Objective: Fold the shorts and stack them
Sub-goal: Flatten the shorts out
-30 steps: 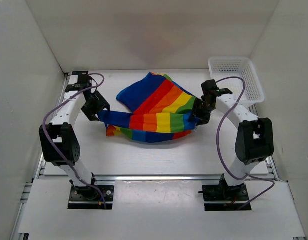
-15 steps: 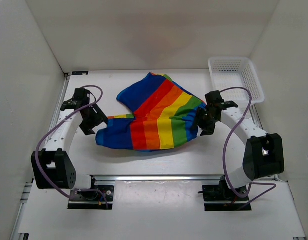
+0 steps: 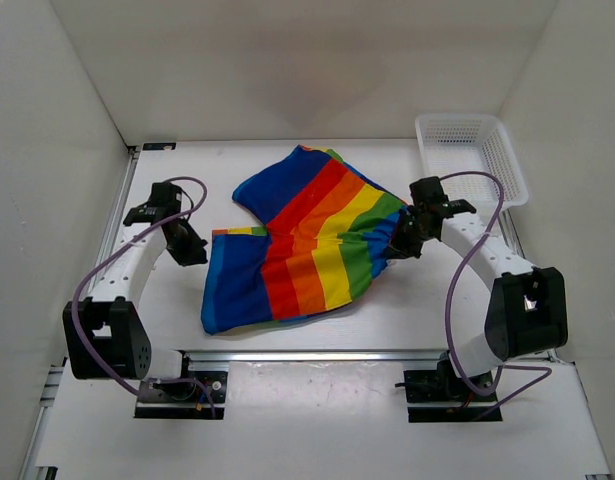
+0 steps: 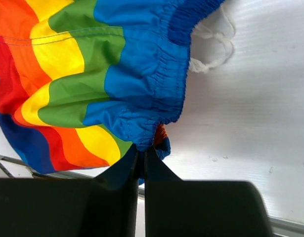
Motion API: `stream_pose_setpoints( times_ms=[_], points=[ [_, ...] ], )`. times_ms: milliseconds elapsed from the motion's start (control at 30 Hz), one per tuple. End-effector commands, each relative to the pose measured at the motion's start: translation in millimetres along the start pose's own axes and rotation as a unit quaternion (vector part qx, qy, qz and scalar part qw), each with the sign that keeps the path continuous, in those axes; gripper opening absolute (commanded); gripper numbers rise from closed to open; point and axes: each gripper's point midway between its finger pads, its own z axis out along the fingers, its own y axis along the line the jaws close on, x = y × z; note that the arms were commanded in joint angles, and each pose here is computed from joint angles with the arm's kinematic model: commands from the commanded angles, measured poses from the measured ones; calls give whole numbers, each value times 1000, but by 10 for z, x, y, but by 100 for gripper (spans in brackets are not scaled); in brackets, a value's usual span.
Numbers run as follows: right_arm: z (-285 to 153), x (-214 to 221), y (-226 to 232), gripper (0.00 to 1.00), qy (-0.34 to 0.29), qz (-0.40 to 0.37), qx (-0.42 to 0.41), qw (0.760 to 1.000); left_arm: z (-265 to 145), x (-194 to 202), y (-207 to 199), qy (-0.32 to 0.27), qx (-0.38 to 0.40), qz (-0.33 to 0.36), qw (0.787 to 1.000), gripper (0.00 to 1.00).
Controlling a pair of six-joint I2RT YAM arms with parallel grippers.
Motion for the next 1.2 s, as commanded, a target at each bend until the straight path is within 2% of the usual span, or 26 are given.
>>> stream_pose_setpoints(
  times_ms=[0,167,200,233,300,333,400,467,600,667,800,833,900,933,967,1000,1100,1167],
  points=[
    [-137,27,-93,0,-17,-10,19,1000,-240,-101,-74,-37,20,9,999,10],
    [-81,500,-567,0,35,2,87,996,-310,128,99,-15,-1,17,1000,11],
    [-53,568,-626,3,44,4,93,995,-332,219,104,-4,10,18,1000,22],
    [-29,615,-692,11,48,10,105,993,-323,288,112,5,15,12,1000,28],
    [10,717,-793,35,59,20,119,991,-287,566,152,40,24,11,999,39],
    [12,706,-805,55,55,28,124,990,-280,681,174,54,23,13,998,51],
    [0,745,-824,68,58,34,127,990,-271,888,236,71,25,5,997,59],
    [-31,792,-891,74,62,46,140,987,-294,1083,288,92,21,5,996,60],
    [-123,852,-898,75,52,48,133,988,-354,1368,360,111,10,-22,994,56],
    [-155,889,-911,75,52,59,129,989,-366,1371,353,97,7,-23,995,56],
    [-229,1030,-857,75,58,70,101,991,-290,1521,356,121,-21,-10,992,51],
    [-244,1021,-841,73,53,75,98,991,-227,1569,404,132,-43,-10,990,49],
    [-273,1033,-816,62,46,78,88,992,-108,1533,373,117,-48,-3,992,41],
    [-245,1013,-811,56,41,76,84,993,-44,1522,391,114,-58,-7,992,36],
    [-260,1015,-785,45,40,76,76,993,74,1508,446,112,-82,-5,990,32],
    [-250,988,-748,41,36,74,67,994,159,1452,404,102,-82,-4,991,24],
    [-163,959,-685,39,41,73,48,995,409,1482,494,120,-135,-5,984,16],
    [-64,951,-690,42,50,76,48,995,515,1454,439,127,-152,8,980,13]
  ],
)
